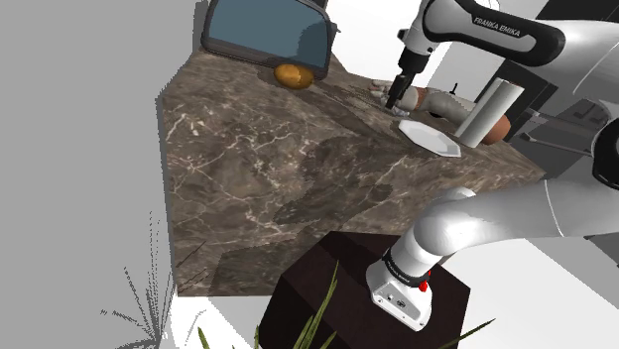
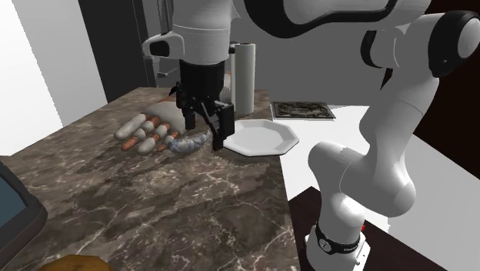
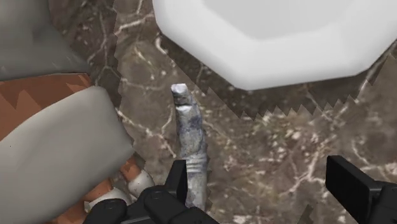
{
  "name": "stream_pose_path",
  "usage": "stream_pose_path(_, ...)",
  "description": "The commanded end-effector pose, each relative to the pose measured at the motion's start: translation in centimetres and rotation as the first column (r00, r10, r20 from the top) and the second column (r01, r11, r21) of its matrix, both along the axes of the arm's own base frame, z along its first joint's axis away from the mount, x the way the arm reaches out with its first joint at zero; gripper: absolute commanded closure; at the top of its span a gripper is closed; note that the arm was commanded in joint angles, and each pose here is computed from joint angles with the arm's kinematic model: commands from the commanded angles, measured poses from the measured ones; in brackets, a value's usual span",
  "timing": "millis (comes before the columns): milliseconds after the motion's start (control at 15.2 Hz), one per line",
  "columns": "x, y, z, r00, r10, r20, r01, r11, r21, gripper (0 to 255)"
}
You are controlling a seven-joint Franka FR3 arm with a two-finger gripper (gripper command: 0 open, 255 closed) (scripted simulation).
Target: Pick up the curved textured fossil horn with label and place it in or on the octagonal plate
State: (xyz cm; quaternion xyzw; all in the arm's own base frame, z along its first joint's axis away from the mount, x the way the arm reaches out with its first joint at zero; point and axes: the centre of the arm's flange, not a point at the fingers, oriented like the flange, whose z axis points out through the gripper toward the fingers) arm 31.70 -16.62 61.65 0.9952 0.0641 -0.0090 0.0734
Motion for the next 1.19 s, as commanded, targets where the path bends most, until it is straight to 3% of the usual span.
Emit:
stream_pose_path(0,0.2,-2.5,0.9,1.0,0.004,-0.021,-0.005,1.0,-0.011,0)
stream_pose_path(132,0.4,-4.0,1.4,0.999,0.007,-0.034,-0.007,1.0,-0.017,0)
stream_pose_path(594,0.2,-4.7,-2.5,0.999,0.007,-0.034,-0.007,1.0,-0.017,0)
stream_pose_path(1122,0.2,-4.7,-2.5,0.999,0.007,-0.034,-0.007,1.0,-0.017,0)
